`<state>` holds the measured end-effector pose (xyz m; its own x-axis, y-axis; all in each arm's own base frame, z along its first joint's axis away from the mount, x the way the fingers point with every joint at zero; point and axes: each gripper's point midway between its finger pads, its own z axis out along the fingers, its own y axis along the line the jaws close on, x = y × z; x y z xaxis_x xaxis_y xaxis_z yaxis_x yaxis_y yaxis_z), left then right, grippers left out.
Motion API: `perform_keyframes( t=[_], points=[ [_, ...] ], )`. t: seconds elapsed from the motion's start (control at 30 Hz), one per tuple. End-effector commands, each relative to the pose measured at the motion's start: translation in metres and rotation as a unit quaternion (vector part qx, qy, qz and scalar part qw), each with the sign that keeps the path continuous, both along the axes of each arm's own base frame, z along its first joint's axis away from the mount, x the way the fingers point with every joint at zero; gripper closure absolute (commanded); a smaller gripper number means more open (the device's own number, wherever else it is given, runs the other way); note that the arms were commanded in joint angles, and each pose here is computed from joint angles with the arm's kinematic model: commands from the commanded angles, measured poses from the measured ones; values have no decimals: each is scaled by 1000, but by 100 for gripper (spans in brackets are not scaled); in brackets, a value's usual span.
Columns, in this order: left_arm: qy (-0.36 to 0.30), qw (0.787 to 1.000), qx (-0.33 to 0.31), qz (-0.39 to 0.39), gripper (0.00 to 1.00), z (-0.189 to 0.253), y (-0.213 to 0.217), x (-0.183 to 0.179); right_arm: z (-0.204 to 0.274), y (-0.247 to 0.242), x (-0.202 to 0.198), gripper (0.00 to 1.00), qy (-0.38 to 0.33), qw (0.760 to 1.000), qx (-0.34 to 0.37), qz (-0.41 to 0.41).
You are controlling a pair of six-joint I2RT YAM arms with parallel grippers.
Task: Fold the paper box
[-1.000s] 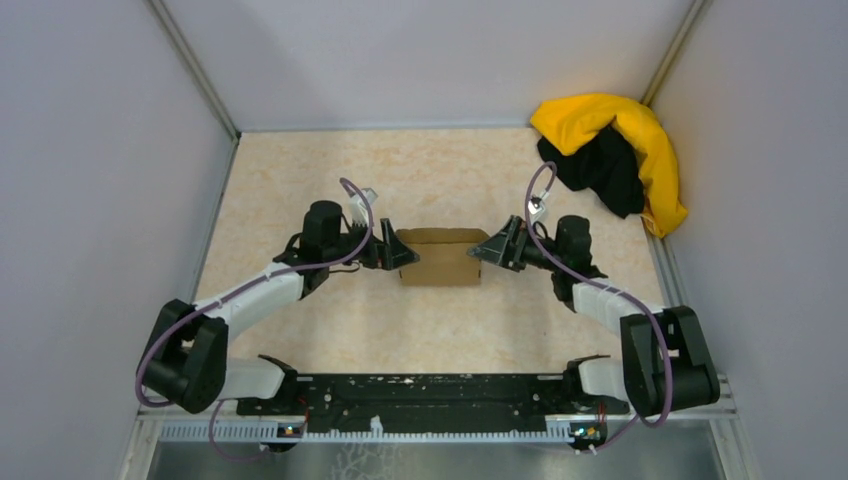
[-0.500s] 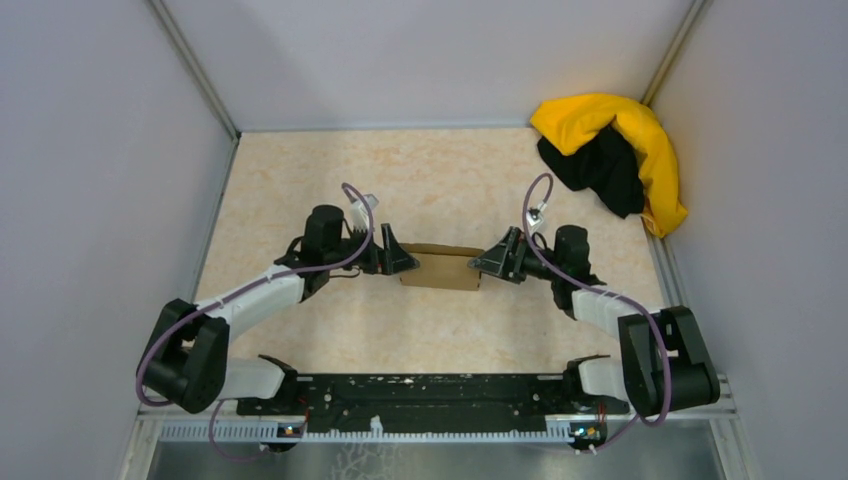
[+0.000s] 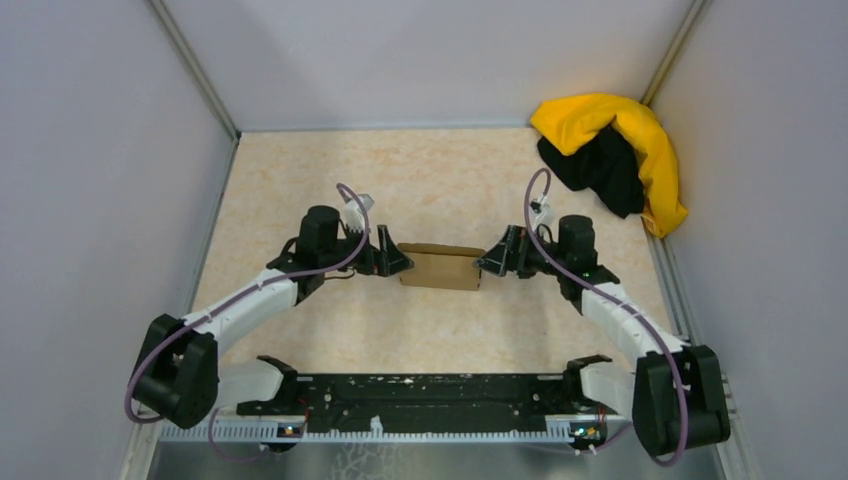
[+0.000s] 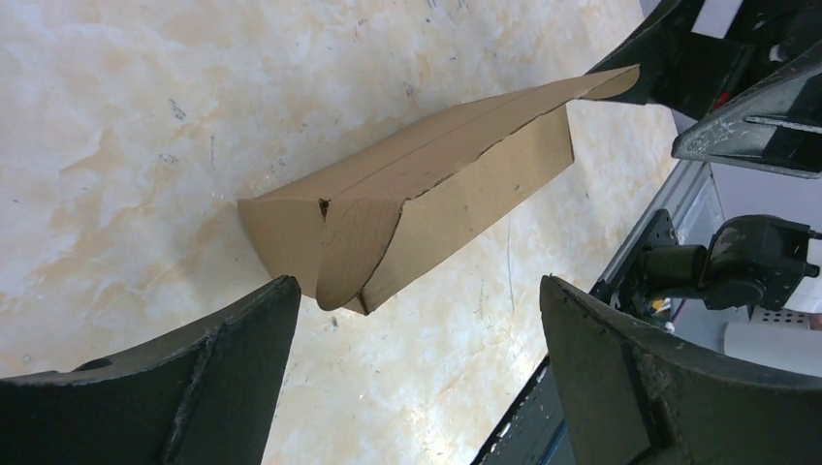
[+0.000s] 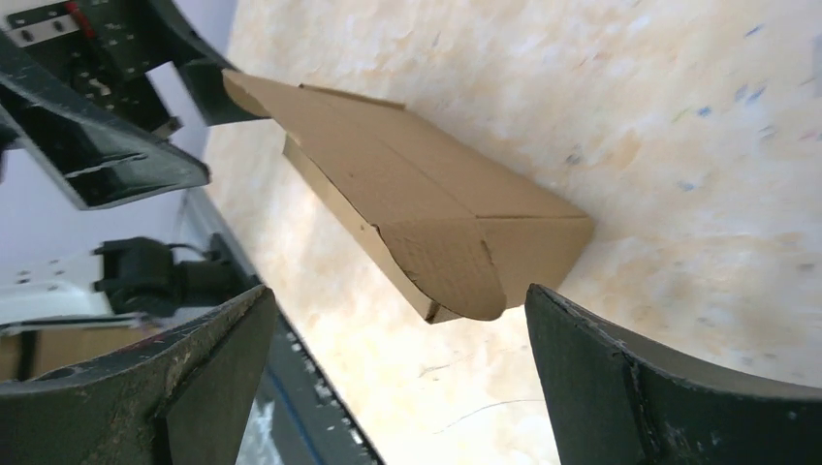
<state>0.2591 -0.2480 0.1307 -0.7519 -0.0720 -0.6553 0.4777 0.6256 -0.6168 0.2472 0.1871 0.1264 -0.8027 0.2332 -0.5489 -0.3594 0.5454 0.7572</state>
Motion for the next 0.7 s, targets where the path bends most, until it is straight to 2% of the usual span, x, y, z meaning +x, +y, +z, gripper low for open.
perform_keyframes(
  t=[0.0, 0.07, 0.17, 0.33, 0.43, 0.47, 0.5, 0.57, 0.6, 0.67],
  points=[
    [-41, 999, 8, 12, 1, 26, 3, 9, 19, -25, 14, 1, -76, 991, -101, -39],
    [-46, 999, 16, 21, 1, 31, 6, 12, 24, -39, 19, 2, -97, 982, -144, -67],
    [-53, 997, 40, 30, 1, 38, 12, 18, 32, -54, 25, 11, -121, 969, -190, -106],
    [-62, 992, 89, 69, 1, 46, 27, 33, 47, -62, 30, 18, -143, 942, -273, -133],
    [-72, 990, 96, 80, 1, 60, 28, 42, 73, -61, 36, 22, -161, 933, -288, -143],
    [-75, 990, 93, 78, 1, 68, 27, 43, 87, -59, 37, 18, -174, 930, -289, -145],
    [-83, 989, 90, 77, 1, 78, 26, 45, 101, -61, 40, 4, -187, 922, -298, -158],
    [-95, 988, 92, 83, 1, 97, 27, 50, 141, -64, 49, 1, -212, 907, -310, -192],
    [-103, 986, 96, 89, 1, 108, 28, 53, 146, -69, 56, 1, -203, 901, -319, -213],
    [-114, 984, 101, 92, 1, 124, 30, 56, 185, -74, 70, 1, -203, 891, -300, -273]
  ],
)
